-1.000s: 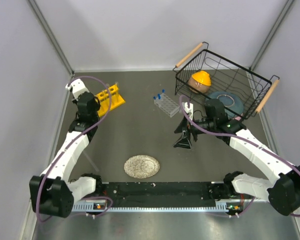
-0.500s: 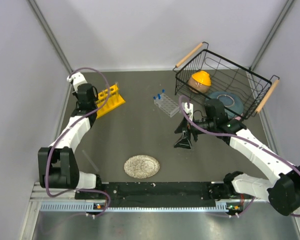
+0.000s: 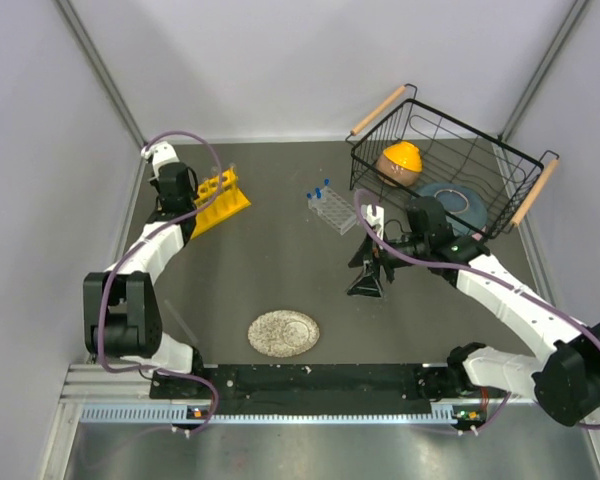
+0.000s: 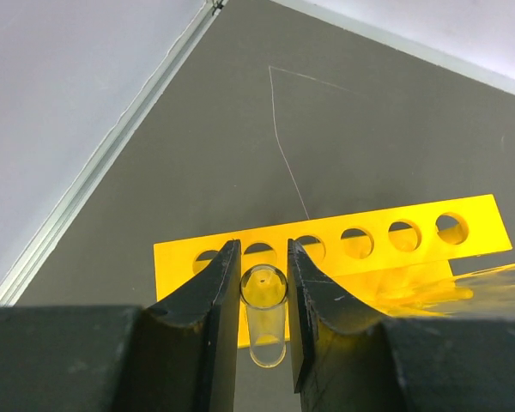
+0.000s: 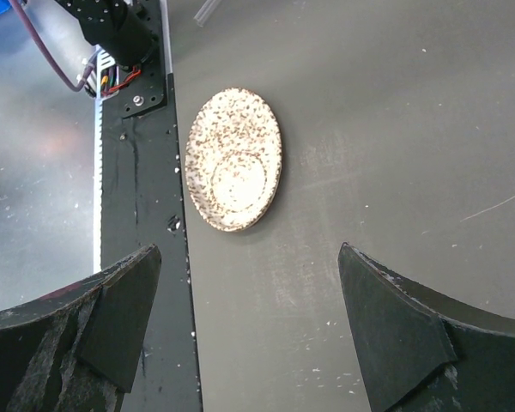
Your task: Organize the chemistry lab equipment
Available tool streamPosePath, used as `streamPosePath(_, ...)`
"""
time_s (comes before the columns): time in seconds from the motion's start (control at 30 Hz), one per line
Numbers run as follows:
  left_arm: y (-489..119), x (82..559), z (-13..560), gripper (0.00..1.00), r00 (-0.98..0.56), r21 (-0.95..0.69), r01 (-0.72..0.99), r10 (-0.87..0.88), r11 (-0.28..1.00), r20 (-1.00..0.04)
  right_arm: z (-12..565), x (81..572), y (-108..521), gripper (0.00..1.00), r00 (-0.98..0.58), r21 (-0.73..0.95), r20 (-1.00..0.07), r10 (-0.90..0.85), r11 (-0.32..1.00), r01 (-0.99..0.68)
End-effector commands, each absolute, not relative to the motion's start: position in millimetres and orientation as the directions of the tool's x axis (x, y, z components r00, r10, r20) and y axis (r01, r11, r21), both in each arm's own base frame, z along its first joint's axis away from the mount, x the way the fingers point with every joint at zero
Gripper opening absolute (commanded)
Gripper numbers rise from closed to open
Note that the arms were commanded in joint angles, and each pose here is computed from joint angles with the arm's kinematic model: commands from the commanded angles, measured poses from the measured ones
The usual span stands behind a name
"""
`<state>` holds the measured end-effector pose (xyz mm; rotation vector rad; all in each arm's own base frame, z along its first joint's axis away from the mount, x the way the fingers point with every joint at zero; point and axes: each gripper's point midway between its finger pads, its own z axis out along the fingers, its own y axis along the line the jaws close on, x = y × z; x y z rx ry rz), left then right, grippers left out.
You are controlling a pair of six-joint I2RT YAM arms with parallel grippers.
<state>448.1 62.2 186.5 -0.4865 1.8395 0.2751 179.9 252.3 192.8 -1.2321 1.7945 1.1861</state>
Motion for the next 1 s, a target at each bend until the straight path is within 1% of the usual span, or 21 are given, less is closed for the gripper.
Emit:
streamPosePath(0.0,64,466,209,0.16,-0.196,-0.066,-0.445,-0.169,0.893,-0.966,213,187,257,0.85,-0.278,0.256,-0.906,-0.32,0.112,-0.96)
streamPosePath(0.27,59,465,208,0.16,-0.193,-0.09,-0.431,-0.189,0.898,-0.963,212,188,258,0.85,-0.283,0.262,-0.904,-0.322,0.109,-0.959)
streamPosePath(0.43,59,459,236,0.16,-0.127,-0.126,-0.425,-0.197,0.897,-0.972,211,188,258,0.85,-0.285,0.265,-0.902,-0.324,0.106,-0.958)
streamPosePath(0.63,63,459,258,0.16,-0.092,-0.107,-0.427,-0.161,0.898,-0.983,210,188,258,0.85,-0.289,0.27,-0.901,-0.325,0.104,-0.957)
streamPosePath(0.8,64,467,250,0.16,-0.123,-0.072,-0.429,-0.138,0.901,-0.983,210,188,259,0.85,-0.288,0.27,-0.9,-0.326,0.101,-0.958)
streamPosePath(0.97,65,471,227,0.16,-0.168,-0.054,-0.436,-0.14,0.898,-0.976,210,188,259,0.85,-0.289,0.271,-0.9,-0.327,0.101,-0.957)
